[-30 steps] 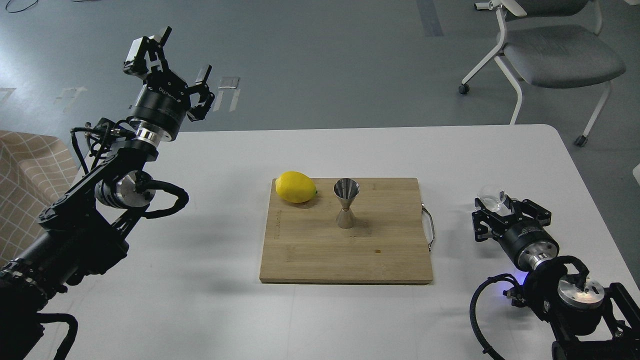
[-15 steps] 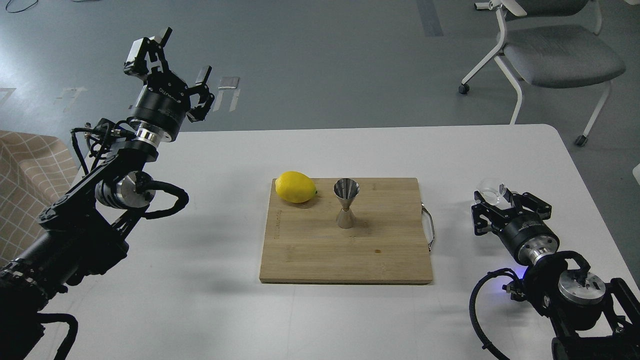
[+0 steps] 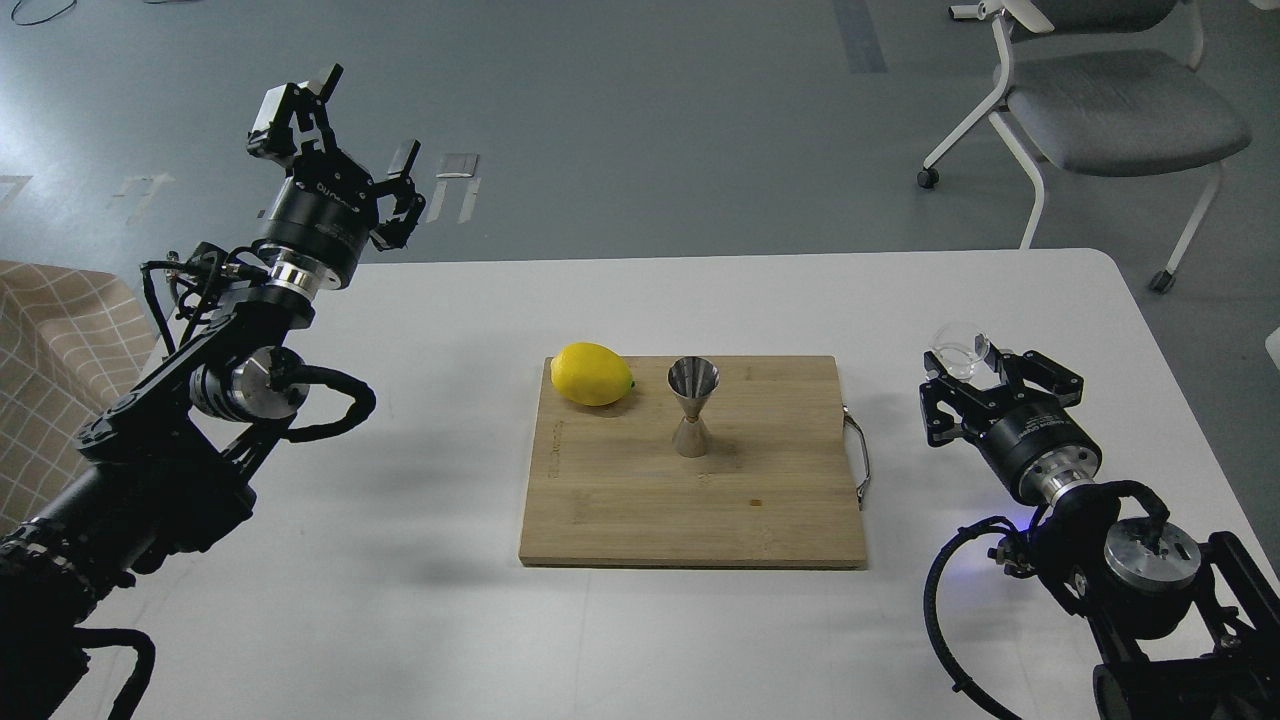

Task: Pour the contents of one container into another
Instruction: 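Lift the glass with the right gripper toward the jigger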

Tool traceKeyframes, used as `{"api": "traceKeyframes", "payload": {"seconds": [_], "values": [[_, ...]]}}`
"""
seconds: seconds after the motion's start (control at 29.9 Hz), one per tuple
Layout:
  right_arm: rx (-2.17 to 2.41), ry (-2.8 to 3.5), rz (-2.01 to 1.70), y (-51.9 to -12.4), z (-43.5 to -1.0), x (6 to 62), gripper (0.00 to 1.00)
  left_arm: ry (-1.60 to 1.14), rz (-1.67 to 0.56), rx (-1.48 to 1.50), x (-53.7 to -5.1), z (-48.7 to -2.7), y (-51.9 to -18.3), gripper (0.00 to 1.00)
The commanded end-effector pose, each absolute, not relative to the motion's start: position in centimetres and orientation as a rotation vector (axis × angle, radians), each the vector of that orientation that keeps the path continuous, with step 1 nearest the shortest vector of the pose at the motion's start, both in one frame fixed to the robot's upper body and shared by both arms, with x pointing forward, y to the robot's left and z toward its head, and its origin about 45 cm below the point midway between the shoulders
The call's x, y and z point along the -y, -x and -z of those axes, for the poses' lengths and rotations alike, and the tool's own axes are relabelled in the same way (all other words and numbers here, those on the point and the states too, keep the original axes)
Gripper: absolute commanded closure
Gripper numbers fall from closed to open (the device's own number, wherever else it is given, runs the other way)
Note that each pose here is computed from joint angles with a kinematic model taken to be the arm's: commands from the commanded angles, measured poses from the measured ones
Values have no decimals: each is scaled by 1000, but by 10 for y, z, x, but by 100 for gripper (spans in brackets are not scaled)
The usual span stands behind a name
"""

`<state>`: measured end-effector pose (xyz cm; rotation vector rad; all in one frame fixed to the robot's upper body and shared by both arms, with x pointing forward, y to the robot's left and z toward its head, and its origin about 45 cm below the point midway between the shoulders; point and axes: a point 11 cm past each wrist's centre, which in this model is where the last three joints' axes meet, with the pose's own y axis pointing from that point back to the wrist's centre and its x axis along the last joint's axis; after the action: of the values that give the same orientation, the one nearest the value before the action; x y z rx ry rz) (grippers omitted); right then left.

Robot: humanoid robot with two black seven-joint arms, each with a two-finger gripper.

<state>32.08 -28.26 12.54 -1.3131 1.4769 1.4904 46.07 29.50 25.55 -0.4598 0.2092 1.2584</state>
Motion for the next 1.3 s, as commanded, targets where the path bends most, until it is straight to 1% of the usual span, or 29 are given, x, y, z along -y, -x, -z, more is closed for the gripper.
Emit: {"api": "traceKeyframes", "payload": {"seconds": [0.0,0.3,0.53,0.7,0.9,1.27], "values": [[-1465,1342,-1507,-326,-130,272,60,458,-1258,-210,-295,-255,-461,2],[-1419,1444,-1527,-341,-152,241,60,457,-1260,-210,-295,-255,-461,2],[-1406,1532,-1555,-342,-155,217,60,456,-1260,-211,-295,-254,-460,2],[-1379,1581,-1534,-349,-167,208,60,451,-1269,-212,-298,-252,-461,2],[-1361,1692,-1533,-348,-173,184,60,450,-1272,-212,-299,-251,-461,2],[-1315,1740,-1532,-344,-182,171,60,446,-1282,-211,-303,-250,-461,2]]}}
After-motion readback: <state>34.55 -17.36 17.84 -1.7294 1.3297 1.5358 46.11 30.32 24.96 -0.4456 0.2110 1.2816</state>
